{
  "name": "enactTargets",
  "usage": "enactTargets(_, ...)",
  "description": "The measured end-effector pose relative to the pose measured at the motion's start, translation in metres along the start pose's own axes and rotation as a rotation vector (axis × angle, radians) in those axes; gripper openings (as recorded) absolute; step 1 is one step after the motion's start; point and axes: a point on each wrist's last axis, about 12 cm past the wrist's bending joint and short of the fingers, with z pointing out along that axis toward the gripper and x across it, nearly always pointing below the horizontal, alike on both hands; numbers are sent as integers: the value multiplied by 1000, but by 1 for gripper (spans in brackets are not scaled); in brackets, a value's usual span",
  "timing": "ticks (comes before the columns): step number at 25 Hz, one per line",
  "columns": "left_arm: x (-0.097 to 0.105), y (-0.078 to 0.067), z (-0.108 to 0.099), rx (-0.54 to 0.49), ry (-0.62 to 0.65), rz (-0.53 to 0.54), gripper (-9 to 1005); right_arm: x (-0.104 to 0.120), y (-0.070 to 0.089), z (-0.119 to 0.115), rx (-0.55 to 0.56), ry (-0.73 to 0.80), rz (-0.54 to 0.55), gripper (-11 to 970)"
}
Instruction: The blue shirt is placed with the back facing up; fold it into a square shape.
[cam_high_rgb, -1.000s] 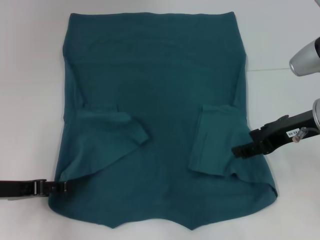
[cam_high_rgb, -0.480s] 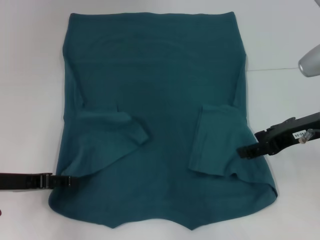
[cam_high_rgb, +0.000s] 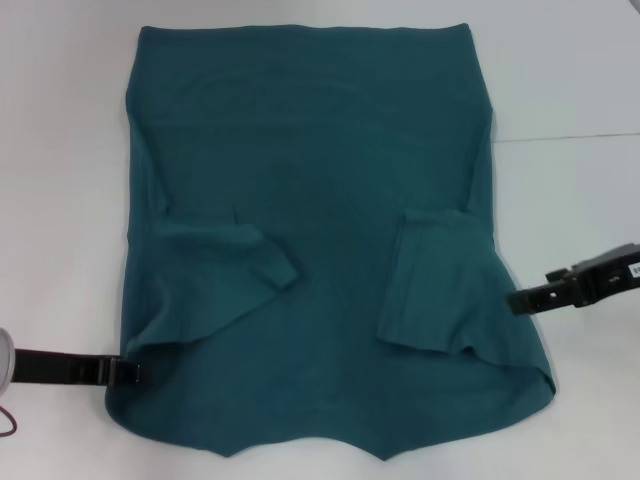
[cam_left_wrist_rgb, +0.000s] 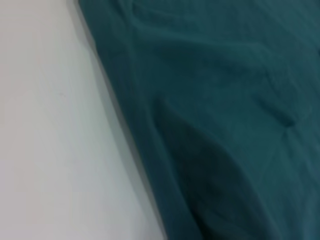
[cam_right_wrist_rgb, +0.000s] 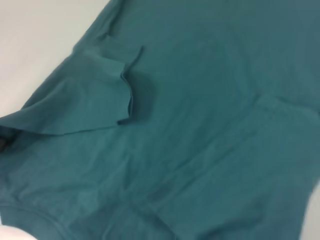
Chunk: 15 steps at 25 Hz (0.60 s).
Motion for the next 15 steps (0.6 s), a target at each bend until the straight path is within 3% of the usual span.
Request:
enactTargets(10,-8,-2,0,-14,-14,24,93,19,-7,-20,121,146,181,776)
enactTargets(15,-10,-3,0,-14,-15,35,21,28,-9,-12,125,196,233,776)
